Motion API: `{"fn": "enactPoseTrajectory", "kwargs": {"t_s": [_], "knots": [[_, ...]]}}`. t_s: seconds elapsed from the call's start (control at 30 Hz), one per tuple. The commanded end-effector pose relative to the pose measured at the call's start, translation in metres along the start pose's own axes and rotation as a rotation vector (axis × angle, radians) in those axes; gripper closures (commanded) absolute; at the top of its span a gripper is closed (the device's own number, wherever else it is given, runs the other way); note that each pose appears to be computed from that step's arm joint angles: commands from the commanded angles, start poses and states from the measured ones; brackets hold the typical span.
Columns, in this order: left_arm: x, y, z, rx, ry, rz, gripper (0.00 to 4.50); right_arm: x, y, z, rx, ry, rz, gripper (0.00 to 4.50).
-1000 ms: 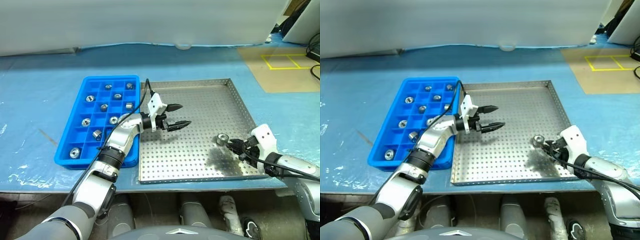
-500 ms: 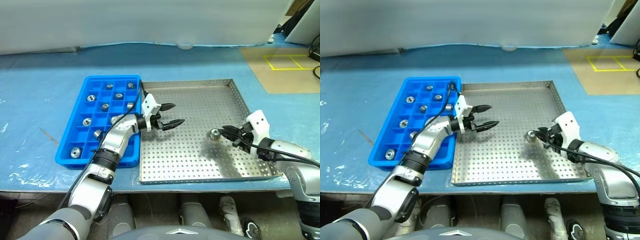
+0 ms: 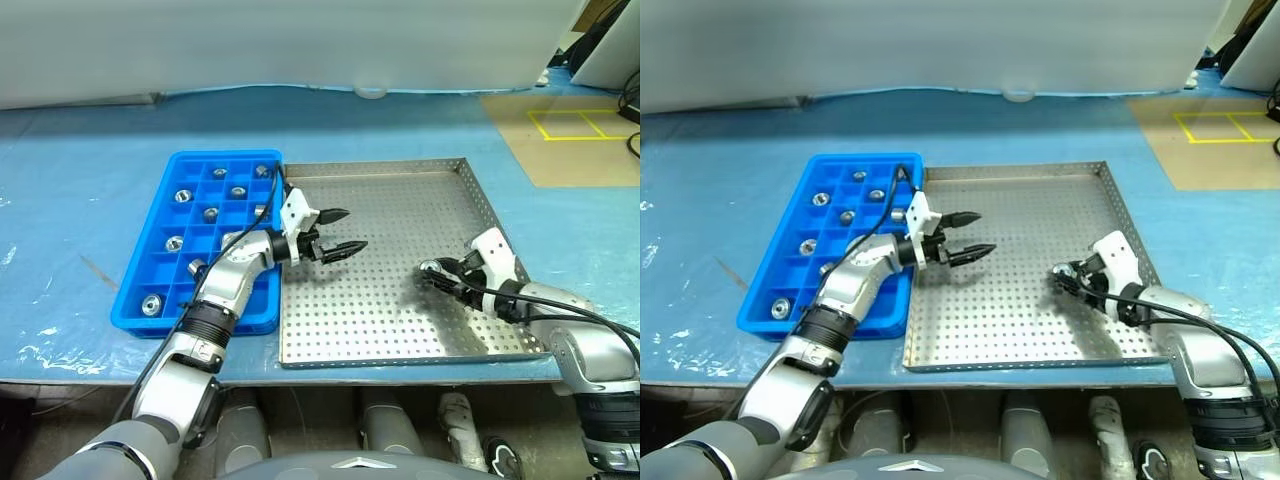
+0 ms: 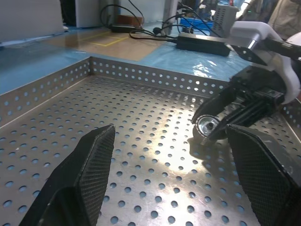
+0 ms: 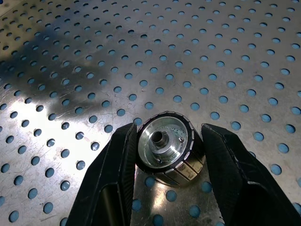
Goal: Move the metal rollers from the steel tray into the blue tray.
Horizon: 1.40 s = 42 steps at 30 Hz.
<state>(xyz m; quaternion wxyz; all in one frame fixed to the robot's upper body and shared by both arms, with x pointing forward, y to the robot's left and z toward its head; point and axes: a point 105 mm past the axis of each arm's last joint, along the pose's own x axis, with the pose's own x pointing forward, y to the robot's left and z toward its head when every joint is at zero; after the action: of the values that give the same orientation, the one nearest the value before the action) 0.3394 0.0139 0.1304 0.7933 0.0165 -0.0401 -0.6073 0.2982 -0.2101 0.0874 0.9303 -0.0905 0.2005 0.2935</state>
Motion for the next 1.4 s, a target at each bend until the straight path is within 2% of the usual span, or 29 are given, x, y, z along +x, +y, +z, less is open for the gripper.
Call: {"fn": "enactPoseTrajectory", "kwargs": {"t_s": [0.03,0.1,0.13,0.3,0.57,1.0,1.27,1.4], "knots": [[-0.001,-0.014,0.004,0.020,0.021,-0.098,0.51,0.000,-0.001,0.006,-0.029,-0.023,-0.005,3.10],[-0.003,-0.018,0.000,0.033,0.063,-0.136,0.51,0.000,-0.001,0.009,-0.035,-0.031,0.000,3.68],[-0.003,-0.019,-0.001,0.042,0.079,-0.148,0.51,0.001,-0.001,0.011,-0.040,-0.035,0.002,3.76],[-0.003,-0.014,0.004,0.089,0.082,-0.135,0.51,0.010,0.014,0.049,-0.069,-0.155,0.089,3.76],[-0.018,-0.007,0.007,0.105,0.084,-0.059,0.51,0.025,0.021,0.074,-0.104,-0.209,0.175,3.76],[-0.074,0.001,0.012,0.128,0.124,0.195,0.51,0.081,0.071,0.125,-0.226,-0.285,0.489,3.76],[-0.114,-0.009,0.009,0.124,0.164,0.409,0.51,0.113,0.095,0.139,-0.301,-0.283,0.636,3.76],[-0.130,-0.017,0.008,0.111,0.175,0.498,0.51,0.116,0.113,0.138,-0.337,-0.262,0.780,3.76]]}}
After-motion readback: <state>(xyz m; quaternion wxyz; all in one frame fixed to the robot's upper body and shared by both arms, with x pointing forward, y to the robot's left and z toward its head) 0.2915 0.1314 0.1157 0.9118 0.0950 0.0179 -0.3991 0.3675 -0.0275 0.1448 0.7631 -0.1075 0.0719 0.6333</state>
